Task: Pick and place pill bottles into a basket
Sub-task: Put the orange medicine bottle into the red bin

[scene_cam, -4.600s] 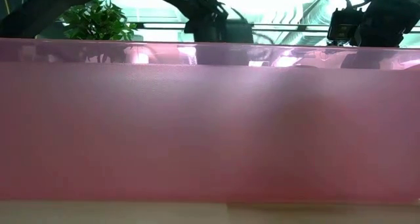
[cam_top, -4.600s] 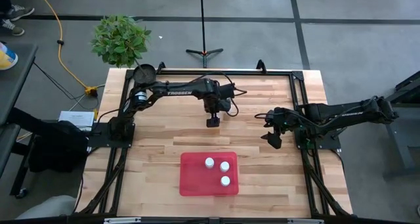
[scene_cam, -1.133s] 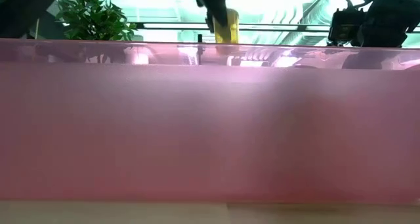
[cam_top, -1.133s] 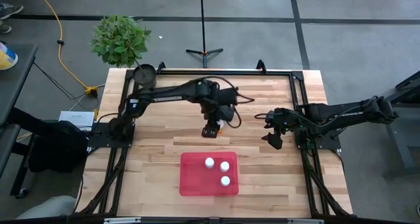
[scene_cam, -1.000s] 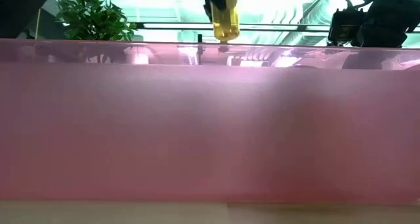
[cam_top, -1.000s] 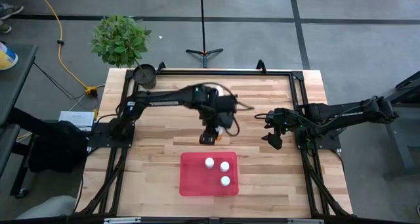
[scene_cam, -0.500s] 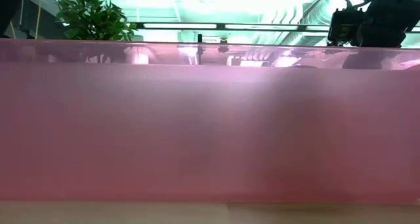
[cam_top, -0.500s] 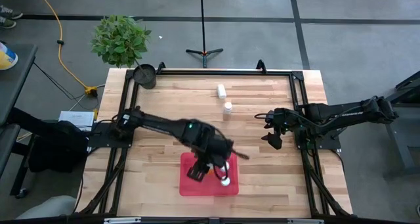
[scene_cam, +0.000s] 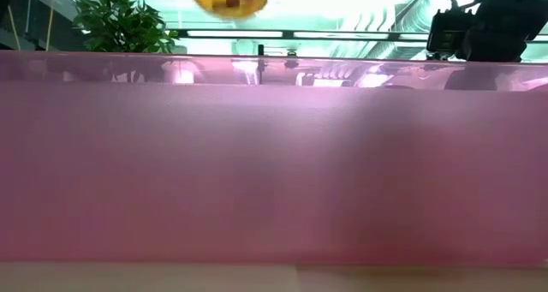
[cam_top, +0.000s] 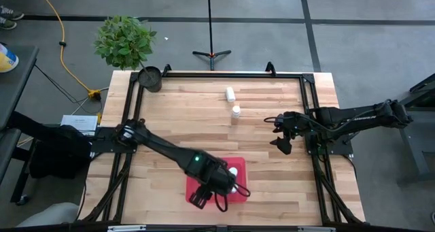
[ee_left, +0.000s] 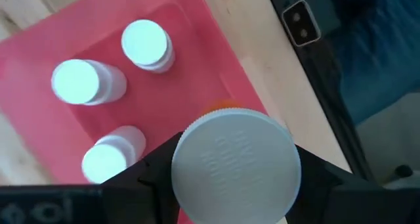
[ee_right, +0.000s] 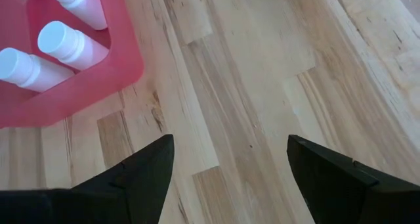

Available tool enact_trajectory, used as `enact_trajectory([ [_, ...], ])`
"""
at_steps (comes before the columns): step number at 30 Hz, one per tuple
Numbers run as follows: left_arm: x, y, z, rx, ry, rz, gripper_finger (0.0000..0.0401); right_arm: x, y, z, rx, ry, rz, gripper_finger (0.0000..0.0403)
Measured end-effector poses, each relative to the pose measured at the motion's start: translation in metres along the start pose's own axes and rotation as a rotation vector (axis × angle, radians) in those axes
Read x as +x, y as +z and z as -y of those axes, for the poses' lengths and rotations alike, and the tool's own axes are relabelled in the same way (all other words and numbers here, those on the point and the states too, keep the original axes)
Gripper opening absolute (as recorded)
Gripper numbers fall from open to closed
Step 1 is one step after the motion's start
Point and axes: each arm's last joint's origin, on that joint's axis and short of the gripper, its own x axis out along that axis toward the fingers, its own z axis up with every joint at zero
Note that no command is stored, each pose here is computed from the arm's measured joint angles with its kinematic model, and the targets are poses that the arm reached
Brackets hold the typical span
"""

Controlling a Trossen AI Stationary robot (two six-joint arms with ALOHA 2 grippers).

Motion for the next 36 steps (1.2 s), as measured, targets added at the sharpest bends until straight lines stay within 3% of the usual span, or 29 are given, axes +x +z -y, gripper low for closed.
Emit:
enact_trajectory([
  [4,0.023,-0.005,-0.004,-0.003,0.025,-0.006,0.0243,0.0,0.001,-0.001,0.0,0.005,0.014,0.0287],
  [13,0.07,-0.021,-0.029,-0.041,0.051,0.002,0.0226,0.0,0.002,-0.001,-0.001,0.007,0.018,0.0287],
  [17,0.083,-0.029,-0.038,-0.063,0.057,0.001,0.0246,0.0,0.002,-0.001,-0.001,0.007,0.018,0.0287],
  [28,0.102,-0.042,-0.045,-0.097,0.113,-0.016,0.0225,0.0,0.002,-0.001,0.038,0.009,0.019,0.0287],
  [36,0.104,-0.041,-0.045,-0.096,0.116,0.007,0.0269,0.0,0.002,-0.001,0.037,0.009,0.019,0.0287],
])
